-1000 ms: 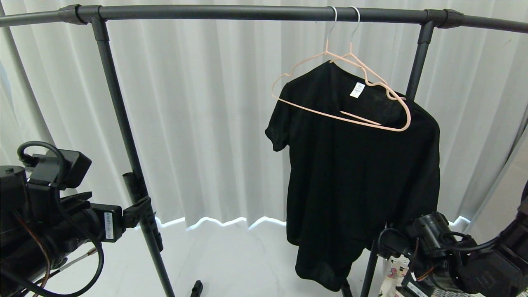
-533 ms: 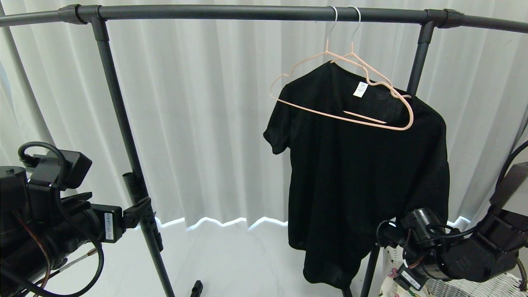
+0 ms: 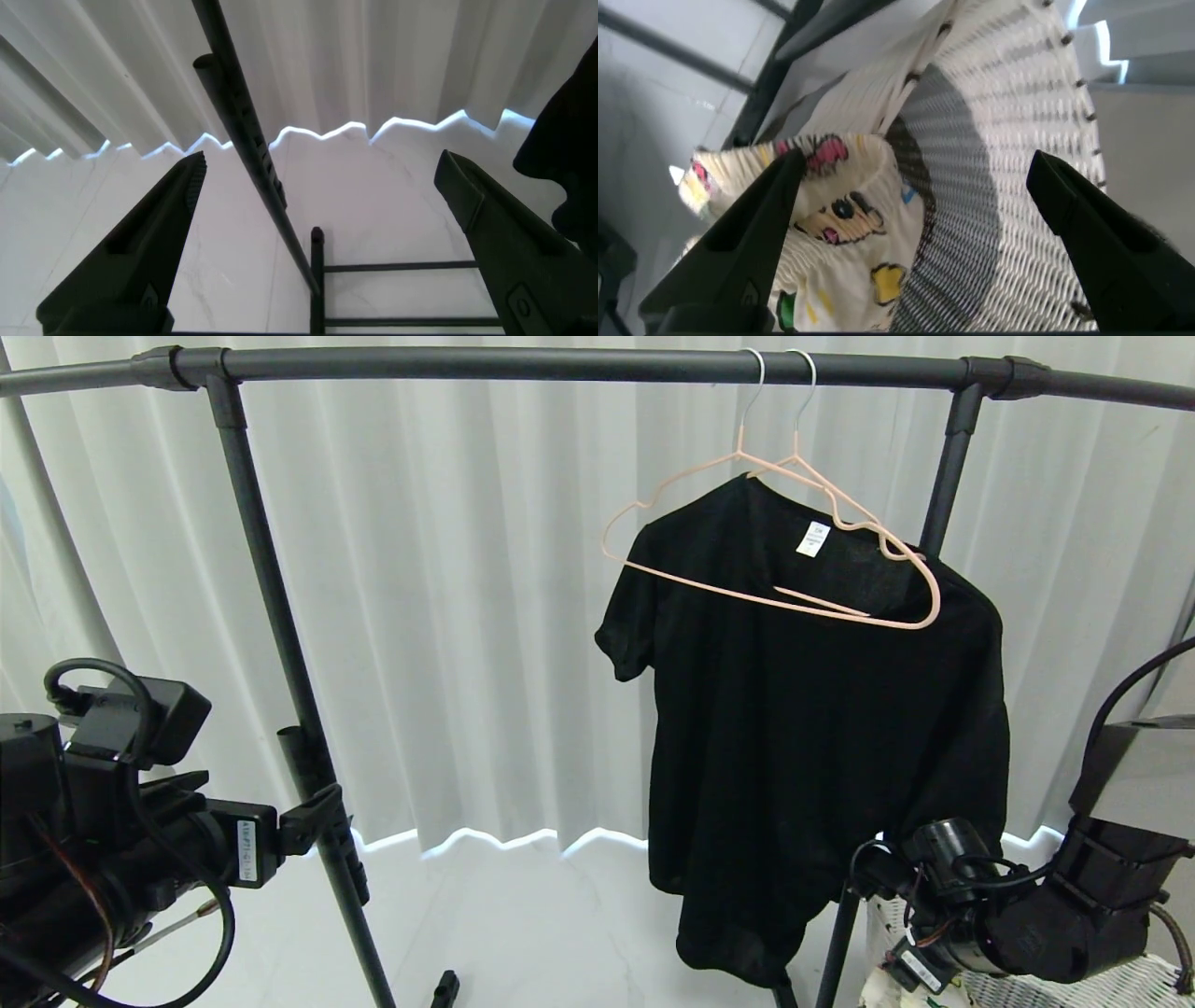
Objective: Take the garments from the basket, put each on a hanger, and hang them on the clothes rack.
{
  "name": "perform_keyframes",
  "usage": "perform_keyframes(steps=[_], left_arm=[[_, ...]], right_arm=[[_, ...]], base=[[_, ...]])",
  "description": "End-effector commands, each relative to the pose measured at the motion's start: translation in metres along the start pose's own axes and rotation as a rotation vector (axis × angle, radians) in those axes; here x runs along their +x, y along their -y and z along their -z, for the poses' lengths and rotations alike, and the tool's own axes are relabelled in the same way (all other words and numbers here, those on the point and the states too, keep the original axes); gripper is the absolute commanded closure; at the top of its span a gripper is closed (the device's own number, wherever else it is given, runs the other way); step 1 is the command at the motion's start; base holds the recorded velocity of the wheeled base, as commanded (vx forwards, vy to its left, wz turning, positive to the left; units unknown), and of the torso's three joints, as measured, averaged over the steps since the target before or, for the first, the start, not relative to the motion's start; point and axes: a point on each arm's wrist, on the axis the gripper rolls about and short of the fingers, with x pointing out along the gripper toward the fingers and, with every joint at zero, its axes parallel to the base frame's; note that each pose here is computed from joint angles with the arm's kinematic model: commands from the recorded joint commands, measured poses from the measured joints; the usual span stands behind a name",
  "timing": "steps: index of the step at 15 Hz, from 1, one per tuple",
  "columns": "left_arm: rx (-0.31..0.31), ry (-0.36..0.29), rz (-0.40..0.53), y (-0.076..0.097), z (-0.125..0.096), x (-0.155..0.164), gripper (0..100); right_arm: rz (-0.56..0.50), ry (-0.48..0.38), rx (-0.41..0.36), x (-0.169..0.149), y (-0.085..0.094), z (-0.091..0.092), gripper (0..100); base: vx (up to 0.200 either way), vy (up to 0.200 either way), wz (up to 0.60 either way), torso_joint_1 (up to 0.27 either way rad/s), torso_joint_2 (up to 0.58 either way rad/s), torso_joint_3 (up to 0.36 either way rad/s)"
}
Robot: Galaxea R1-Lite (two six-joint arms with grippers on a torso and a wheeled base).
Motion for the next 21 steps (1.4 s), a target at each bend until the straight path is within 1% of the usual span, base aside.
perform_keyframes(steps=[1,2,3,6,11,14,15,16,17,18,19,21], left_arm=[[0.001,0.004,0.0,0.0,-0.001,0.0,0],[0.001,0.004,0.0,0.0,-0.001,0.0,0],[0.001,0.005,0.0,0.0,-0.001,-0.001,0],[0.0,0.013,0.001,0.0,-0.002,-0.002,0],[0.0,0.021,0.001,0.0,-0.002,-0.004,0],[-0.001,0.018,0.001,0.0,-0.002,-0.004,0],[0.0,0.013,0.003,0.0,-0.001,-0.003,0],[0.001,0.01,0.004,0.0,-0.001,-0.002,0],[0.002,0.006,0.007,0.001,-0.001,-0.001,0],[0.003,0.003,0.008,0.001,-0.001,0.0,0],[0.002,0.006,0.01,0.001,-0.001,-0.001,0],[0.003,0.003,0.011,0.001,0.0,-0.001,0]], right_arm=[[-0.001,0.008,-0.002,-0.007,0.001,0.002,0],[-0.001,0.011,-0.001,-0.009,0.001,0.002,0],[0.0,0.009,-0.003,-0.012,0.001,0.004,100],[-0.005,0.006,-0.008,-0.024,-0.001,0.011,100],[-0.023,-0.024,-0.018,-0.037,-0.005,0.026,100],[-0.024,-0.01,-0.023,-0.045,-0.007,0.028,100],[-0.049,0.024,-0.072,-0.062,-0.019,0.032,100],[-0.066,0.032,-0.098,-0.068,-0.026,0.035,100],[-0.099,0.061,-0.163,-0.085,-0.04,0.043,100],[-0.115,0.084,-0.204,-0.095,-0.049,0.049,100],[-0.125,0.118,-0.236,-0.105,-0.054,0.051,100],[-0.131,0.181,-0.273,-0.119,-0.06,0.051,100]], base=[[0.0,0.0,0.0,0.0,0.0,0.0],[0.0,0.0,0.0,0.0,0.0,0.0],[0.0,0.0,0.0,0.0,0.0,0.0],[0.0,0.0,0.0,0.0,0.0,0.0],[0.0,0.0,0.0,0.0,0.0,0.0],[0.0,0.0,0.0,0.0,0.0,0.0],[0.0,0.0,0.0,0.0,0.0,0.0],[0.0,0.0,0.0,0.0,0.0,0.0],[0.0,0.0,0.0,0.0,0.0,0.0],[0.0,0.0,0.0,0.0,0.0,0.0],[0.0,0.0,0.0,0.0,0.0,0.0],[0.0,0.0,0.0,0.0,0.0,0.0]])
